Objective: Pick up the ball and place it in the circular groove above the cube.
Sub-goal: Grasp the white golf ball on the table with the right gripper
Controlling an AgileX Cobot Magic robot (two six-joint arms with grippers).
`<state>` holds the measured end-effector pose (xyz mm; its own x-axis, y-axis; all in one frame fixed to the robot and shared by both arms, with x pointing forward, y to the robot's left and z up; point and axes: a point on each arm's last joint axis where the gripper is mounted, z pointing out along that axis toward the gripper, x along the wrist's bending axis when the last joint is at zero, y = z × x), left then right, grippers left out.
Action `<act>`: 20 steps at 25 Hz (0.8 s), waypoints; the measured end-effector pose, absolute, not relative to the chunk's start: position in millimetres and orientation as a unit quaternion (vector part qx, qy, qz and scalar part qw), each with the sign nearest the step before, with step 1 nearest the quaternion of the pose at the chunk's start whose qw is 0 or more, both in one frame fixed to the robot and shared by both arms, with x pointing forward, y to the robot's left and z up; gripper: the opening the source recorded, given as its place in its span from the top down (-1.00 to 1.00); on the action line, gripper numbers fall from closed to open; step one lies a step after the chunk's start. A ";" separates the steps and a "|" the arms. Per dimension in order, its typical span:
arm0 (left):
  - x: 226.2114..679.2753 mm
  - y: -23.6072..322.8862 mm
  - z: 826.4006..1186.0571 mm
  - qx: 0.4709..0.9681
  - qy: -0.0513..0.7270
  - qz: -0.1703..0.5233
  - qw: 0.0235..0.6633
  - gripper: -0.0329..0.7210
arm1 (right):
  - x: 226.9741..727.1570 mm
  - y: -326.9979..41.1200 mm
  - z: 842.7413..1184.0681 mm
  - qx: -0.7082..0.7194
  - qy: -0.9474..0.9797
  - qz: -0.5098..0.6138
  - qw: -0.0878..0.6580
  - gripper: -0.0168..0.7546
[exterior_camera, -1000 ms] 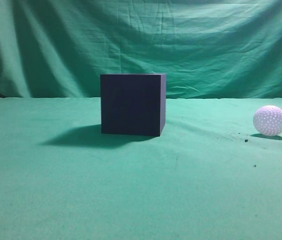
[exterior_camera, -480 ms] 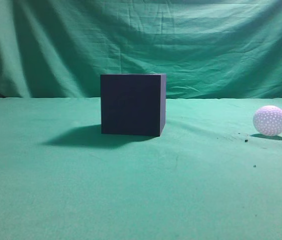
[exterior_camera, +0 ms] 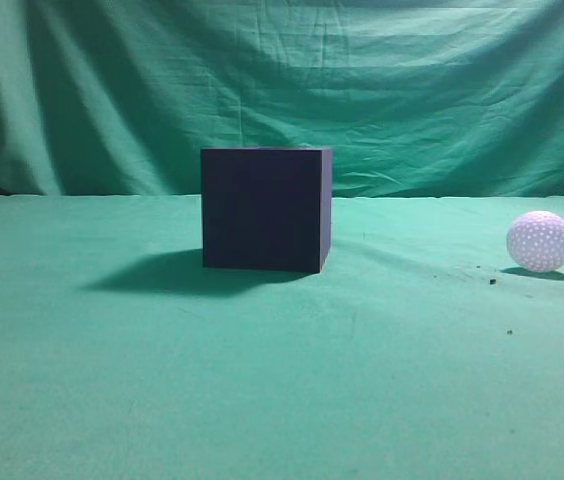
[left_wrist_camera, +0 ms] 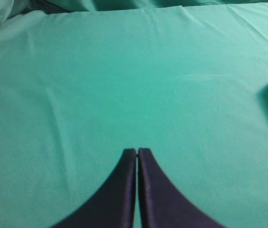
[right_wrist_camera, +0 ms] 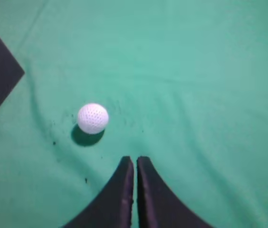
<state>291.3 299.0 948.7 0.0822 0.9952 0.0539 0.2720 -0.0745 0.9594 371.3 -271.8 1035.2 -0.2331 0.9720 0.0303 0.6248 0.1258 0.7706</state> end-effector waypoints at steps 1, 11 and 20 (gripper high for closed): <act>291.3 299.0 948.7 0.599 0.529 0.423 0.427 0.91 | 378.8 -268.0 1039.4 0.558 0.722 0.331 0.239 0.96; 291.3 299.0 948.7 0.599 0.529 0.423 0.427 0.91 | 457.4 -209.9 1028.0 0.500 0.838 0.185 0.115 0.96; 291.3 299.0 948.7 0.599 0.529 0.423 0.427 0.91 | 506.3 -181.1 990.4 0.498 0.856 0.099 0.097 0.35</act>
<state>291.3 299.0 948.7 0.0822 0.9952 0.0539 0.2720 -0.0745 0.9594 506.3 -181.1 990.4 -0.4854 0.8716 -0.0682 0.8333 0.4848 0.2655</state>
